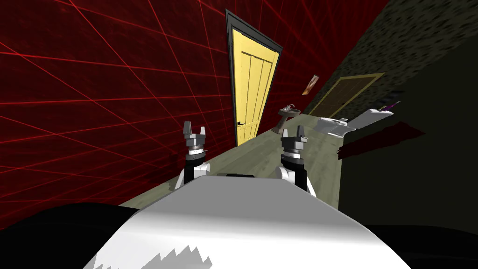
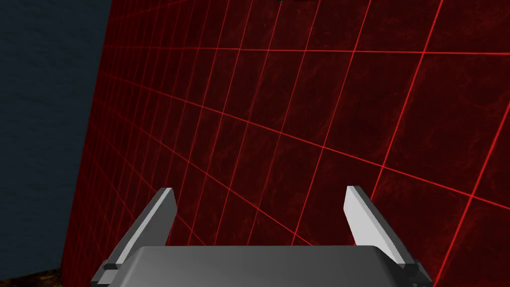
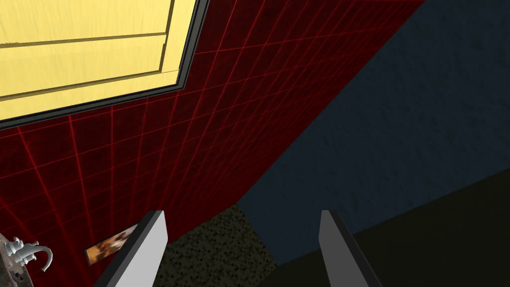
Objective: Pull the door open
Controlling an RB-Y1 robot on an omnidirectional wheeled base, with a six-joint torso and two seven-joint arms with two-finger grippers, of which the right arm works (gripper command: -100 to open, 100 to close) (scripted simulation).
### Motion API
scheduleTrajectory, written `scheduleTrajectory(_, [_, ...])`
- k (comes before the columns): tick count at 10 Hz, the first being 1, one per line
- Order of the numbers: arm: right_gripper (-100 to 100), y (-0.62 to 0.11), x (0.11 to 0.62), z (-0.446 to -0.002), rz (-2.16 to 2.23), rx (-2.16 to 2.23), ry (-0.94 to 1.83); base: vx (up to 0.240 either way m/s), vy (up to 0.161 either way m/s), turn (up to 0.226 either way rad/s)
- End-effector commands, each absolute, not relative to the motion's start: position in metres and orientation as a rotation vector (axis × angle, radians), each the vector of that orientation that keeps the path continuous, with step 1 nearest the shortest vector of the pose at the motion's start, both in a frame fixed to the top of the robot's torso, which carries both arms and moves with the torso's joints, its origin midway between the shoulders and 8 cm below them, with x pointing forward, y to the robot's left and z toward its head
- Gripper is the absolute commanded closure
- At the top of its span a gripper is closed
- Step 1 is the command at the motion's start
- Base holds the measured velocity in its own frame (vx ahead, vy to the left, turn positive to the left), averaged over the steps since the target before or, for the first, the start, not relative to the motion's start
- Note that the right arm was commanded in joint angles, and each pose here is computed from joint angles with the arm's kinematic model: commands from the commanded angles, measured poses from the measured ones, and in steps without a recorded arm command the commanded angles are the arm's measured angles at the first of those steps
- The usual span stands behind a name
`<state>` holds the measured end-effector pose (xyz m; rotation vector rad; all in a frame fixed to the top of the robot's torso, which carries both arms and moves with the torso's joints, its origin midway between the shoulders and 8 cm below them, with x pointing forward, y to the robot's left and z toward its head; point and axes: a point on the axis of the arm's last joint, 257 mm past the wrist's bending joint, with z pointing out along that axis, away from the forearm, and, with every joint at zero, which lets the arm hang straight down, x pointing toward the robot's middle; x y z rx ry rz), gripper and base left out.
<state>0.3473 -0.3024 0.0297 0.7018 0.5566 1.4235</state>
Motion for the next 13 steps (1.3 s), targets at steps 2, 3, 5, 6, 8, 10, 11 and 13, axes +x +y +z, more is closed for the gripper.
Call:
scheduleTrajectory(2, [-100,-0.306,0.357,0.014,1.422,0.725,0.574,0.061,-0.025,0.191])
scheduleTrajectory(3, [-100,-0.307,0.36,0.009,1.421,0.732,0.579,0.047,-0.022,0.095])
scheduleTrajectory(5, [-100,-0.311,0.371,-0.009,1.418,0.758,0.597,0.059,-0.034,0.182])
scheduleTrajectory(6, [-100,-0.312,0.374,-0.016,1.417,0.768,0.603,0.079,-0.031,0.131])
scheduleTrajectory(8, [-100,-0.316,0.383,-0.031,1.413,0.791,0.618,0.064,-0.032,0.14])
scheduleTrajectory(10, [-100,-0.32,0.391,-0.048,1.408,0.816,0.634,0.072,-0.038,0.181])
scheduleTrajectory(11, [-100,-0.322,0.395,-0.057,1.404,0.831,0.642,0.077,-0.04,0.171])
scheduleTrajectory(13, [-100,-0.327,0.403,-0.073,1.4,0.853,0.655,0.076,-0.061,0.19])
